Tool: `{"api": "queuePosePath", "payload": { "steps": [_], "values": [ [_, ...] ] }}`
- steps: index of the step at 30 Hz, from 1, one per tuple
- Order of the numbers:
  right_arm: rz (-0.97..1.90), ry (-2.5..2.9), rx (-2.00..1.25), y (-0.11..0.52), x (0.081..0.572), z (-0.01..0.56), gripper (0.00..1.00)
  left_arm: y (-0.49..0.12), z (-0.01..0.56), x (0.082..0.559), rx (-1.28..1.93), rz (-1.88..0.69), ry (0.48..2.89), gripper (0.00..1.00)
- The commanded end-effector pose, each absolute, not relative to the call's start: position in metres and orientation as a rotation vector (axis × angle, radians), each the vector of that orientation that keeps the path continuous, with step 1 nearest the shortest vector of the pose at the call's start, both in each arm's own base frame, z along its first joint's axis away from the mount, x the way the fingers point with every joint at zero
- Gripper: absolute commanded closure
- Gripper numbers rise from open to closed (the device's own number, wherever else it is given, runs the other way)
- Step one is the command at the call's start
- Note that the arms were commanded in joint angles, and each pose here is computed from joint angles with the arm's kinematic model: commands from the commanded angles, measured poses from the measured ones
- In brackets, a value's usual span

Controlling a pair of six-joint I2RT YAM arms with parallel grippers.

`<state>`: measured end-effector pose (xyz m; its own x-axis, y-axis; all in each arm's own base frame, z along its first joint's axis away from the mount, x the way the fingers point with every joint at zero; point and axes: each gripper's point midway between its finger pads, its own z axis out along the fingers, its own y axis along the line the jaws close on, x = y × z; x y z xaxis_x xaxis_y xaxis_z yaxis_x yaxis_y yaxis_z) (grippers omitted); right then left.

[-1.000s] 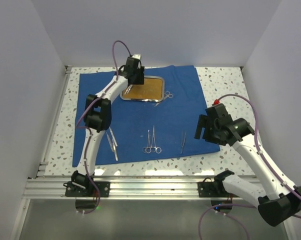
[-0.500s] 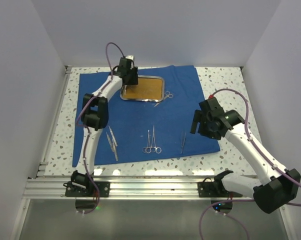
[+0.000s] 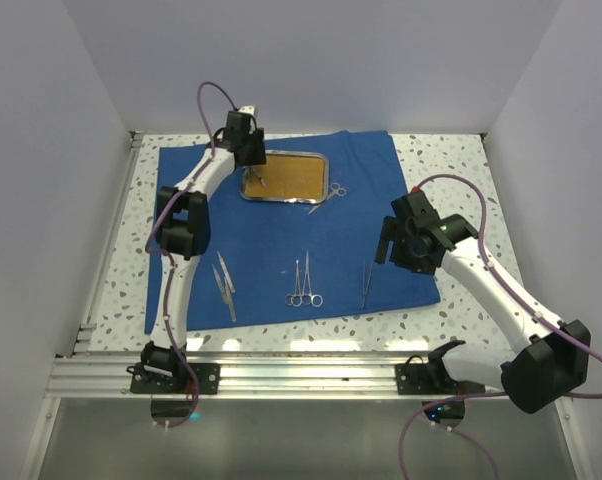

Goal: Open and lay out the surgical kit
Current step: Pick up the medical item from the container.

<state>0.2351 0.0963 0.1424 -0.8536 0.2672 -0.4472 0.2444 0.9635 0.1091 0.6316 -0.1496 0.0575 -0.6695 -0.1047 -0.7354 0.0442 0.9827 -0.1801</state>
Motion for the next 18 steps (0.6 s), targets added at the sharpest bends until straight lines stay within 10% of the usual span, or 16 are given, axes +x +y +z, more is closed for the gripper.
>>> {"api": "queuePosePath", "payload": {
  "steps": [1, 11, 18],
  "values": [
    [0.111, 2.6, 0.361, 0.104, 0.246, 0.152, 0.17, -0.144, 0.085, 0.63, -0.065, -0.237, 2.26, 0.45],
    [0.097, 2.611, 0.345, 0.102, 0.243, 0.148, 0.17, -0.157, 0.045, 0.61, -0.034, -0.178, 2.346, 0.54],
    [0.083, 2.609, 0.337, 0.097, 0.238, 0.15, 0.17, -0.168, 0.048, 0.615, -0.049, -0.184, 2.332, 1.0]
  ]
}}
